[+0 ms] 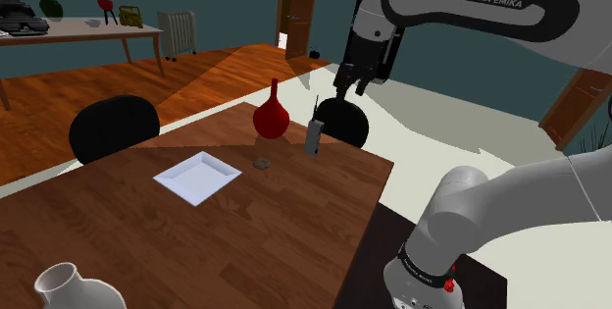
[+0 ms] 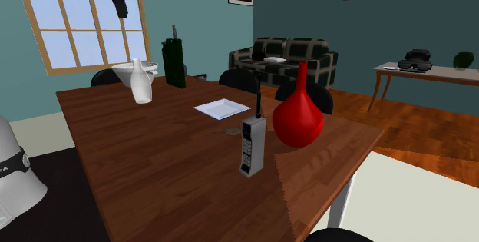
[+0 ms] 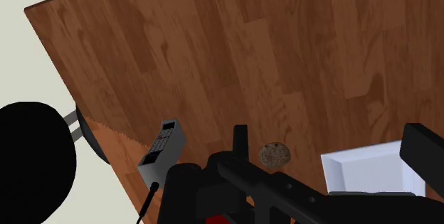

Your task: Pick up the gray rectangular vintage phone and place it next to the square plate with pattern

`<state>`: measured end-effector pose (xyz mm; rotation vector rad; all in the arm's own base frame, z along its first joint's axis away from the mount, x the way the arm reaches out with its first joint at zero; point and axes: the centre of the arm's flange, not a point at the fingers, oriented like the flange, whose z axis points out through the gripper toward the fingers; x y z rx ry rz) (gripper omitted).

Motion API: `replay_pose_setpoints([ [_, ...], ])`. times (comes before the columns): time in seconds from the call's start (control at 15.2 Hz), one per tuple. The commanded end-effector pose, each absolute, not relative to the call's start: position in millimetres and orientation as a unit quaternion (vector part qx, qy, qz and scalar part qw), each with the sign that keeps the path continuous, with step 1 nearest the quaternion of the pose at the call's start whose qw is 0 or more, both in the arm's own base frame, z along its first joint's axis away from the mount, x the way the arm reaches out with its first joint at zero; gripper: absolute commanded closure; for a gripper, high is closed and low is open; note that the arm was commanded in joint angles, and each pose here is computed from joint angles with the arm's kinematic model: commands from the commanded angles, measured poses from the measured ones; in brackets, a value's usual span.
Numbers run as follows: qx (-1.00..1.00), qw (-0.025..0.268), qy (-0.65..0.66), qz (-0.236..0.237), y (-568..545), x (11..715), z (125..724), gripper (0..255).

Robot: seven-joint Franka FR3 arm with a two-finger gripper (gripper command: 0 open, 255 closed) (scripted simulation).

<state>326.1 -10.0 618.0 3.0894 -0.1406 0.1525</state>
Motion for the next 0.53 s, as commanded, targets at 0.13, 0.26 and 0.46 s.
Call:
replay_pose_setpoints([
  [0.13, 0.998, 0.022, -0.038, 0.049, -28.4, 338.7, 603.4, 0],
  [0.26, 0.998, 0.021, -0.030, 0.048, -46.6, 351.6, 588.7, 0],
  [0.46, 0.999, 0.020, -0.018, 0.047, -73.5, 371.4, 566.6, 0],
])
